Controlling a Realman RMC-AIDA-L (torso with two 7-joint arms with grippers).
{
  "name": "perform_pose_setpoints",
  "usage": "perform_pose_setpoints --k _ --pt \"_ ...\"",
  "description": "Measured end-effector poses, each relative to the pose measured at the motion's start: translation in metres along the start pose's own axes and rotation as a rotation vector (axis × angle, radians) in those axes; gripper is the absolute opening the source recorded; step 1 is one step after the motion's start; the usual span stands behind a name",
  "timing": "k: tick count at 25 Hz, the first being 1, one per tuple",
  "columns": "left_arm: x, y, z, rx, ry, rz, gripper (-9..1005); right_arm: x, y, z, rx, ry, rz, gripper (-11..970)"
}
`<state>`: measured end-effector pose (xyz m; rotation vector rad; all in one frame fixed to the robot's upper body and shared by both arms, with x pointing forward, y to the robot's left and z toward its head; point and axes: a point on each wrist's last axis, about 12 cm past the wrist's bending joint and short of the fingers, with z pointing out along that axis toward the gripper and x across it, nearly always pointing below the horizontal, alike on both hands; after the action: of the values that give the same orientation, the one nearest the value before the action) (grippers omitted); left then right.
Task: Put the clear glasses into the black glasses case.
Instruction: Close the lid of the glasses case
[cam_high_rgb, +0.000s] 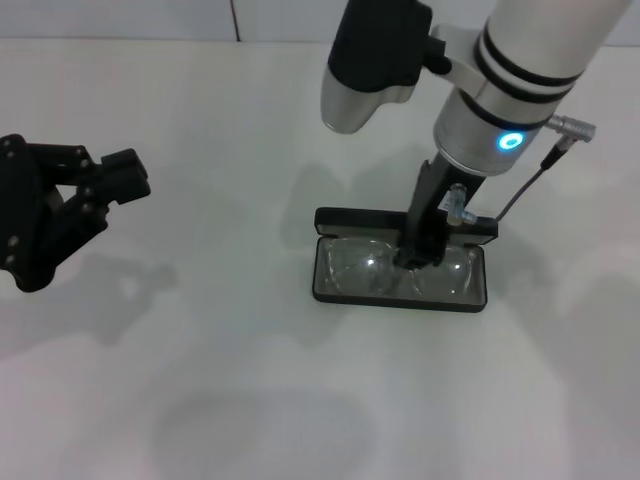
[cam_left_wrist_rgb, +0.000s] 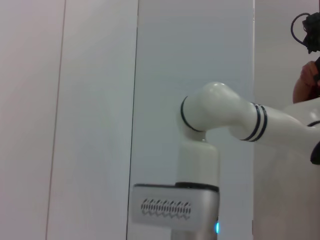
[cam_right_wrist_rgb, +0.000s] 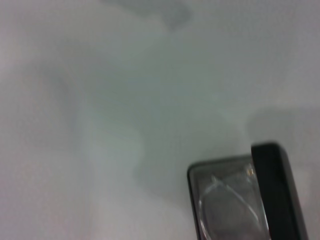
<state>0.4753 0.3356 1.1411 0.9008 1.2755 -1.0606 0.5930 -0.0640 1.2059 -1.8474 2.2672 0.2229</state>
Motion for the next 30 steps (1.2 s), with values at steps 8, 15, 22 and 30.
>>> perform_pose_setpoints --k 8,15,22,30 --pt "-0.005 0.006 0.007 0.020 -0.007 0.005 74 0.022 0.011 -0.027 0.002 -0.142 0.010 203" --pt "-0.012 0.015 0.022 0.060 -0.016 -0.012 74 0.080 0.018 -0.068 -0.001 -0.435 0.093 212" --pt "-0.010 0.036 0.066 0.080 0.001 -0.059 103 0.192 0.011 -0.106 0.098 -0.908 0.297 221" --pt "0.009 0.064 0.145 0.098 0.240 -0.149 150 0.300 0.014 -0.089 0.185 -1.351 0.525 231"
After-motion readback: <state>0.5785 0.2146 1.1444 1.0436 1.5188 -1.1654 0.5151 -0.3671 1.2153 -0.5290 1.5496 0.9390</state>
